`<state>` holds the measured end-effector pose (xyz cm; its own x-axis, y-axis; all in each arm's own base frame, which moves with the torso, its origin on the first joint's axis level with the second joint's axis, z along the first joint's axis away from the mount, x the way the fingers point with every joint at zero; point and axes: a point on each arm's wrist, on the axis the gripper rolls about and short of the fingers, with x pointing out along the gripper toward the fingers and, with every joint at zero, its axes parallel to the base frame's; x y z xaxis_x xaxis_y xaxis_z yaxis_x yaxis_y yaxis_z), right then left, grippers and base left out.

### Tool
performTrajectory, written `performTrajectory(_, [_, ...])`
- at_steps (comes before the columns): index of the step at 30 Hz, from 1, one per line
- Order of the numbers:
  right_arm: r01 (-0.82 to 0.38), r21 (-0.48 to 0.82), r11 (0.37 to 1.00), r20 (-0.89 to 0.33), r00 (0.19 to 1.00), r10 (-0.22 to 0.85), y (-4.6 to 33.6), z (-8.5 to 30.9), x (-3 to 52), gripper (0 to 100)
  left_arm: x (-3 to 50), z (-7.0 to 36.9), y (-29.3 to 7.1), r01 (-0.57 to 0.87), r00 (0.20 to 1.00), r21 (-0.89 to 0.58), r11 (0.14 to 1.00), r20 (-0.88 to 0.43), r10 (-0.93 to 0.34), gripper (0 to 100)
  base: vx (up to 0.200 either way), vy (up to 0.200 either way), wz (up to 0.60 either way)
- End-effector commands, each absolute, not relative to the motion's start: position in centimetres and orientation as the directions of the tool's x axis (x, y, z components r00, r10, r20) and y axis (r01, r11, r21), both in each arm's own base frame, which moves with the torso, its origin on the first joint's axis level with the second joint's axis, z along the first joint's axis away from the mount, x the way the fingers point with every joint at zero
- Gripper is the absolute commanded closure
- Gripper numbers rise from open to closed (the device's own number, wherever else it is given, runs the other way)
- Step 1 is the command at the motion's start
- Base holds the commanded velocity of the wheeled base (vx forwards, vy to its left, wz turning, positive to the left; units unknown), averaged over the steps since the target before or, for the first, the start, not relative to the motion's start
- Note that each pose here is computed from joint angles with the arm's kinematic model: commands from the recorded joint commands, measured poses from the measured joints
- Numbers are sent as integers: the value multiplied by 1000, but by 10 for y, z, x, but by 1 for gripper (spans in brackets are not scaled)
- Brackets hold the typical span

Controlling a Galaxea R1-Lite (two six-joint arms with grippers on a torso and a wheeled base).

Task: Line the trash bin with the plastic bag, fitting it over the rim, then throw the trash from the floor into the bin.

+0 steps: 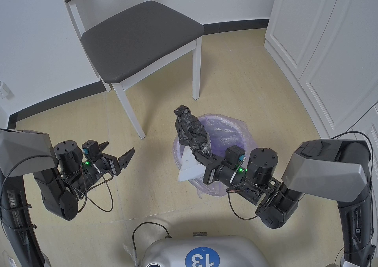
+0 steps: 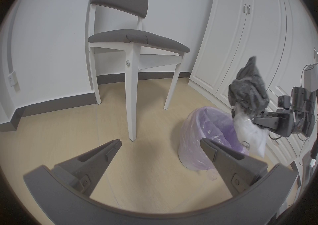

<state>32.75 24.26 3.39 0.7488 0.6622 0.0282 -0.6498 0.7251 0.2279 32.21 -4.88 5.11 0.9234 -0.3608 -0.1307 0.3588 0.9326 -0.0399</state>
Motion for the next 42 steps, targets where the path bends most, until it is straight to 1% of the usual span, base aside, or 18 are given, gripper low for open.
performTrajectory(1, [-612, 246, 751, 82, 785, 613, 222, 47, 348, 100, 324, 55, -45, 348, 931, -34, 937, -103, -349, 0, 0, 0, 0])
performTrajectory(3, [-602, 245, 760, 90, 794, 601, 218, 47, 355, 100, 324, 54, -45, 347, 931, -35, 937, -107, -349, 0, 0, 0, 0])
performTrajectory(7, [-582, 245, 776, 69, 808, 585, 217, 28, 371, 100, 324, 55, -45, 347, 931, -35, 937, -106, -349, 0, 0, 0, 0])
performTrajectory(12, [-562, 249, 789, 27, 818, 574, 216, 15, 381, 100, 324, 57, -44, 345, 933, -33, 938, -98, -346, 0, 0, 0, 0])
performTrajectory(14, [-562, 249, 789, 27, 818, 574, 216, 15, 381, 100, 324, 57, -44, 346, 932, -33, 938, -98, -348, 0, 0, 0, 0])
performTrajectory(19, [-533, 247, 809, 34, 839, 542, 207, -2, 404, 100, 323, 57, -44, 345, 933, -33, 938, -100, -346, 0, 0, 0, 0])
performTrajectory(27, [-530, 249, 811, 9, 838, 545, 202, -16, 410, 100, 324, 55, -44, 345, 932, -34, 938, -103, -346, 0, 0, 0, 0])
performTrajectory(30, [-528, 251, 811, -6, 837, 547, 203, -28, 413, 100, 324, 55, -44, 346, 932, -35, 938, -106, -348, 0, 0, 0, 0])
performTrajectory(42, [-519, 255, 816, -38, 838, 545, 209, -38, 429, 100, 325, 55, -44, 345, 933, -34, 938, -101, -346, 0, 0, 0, 0])
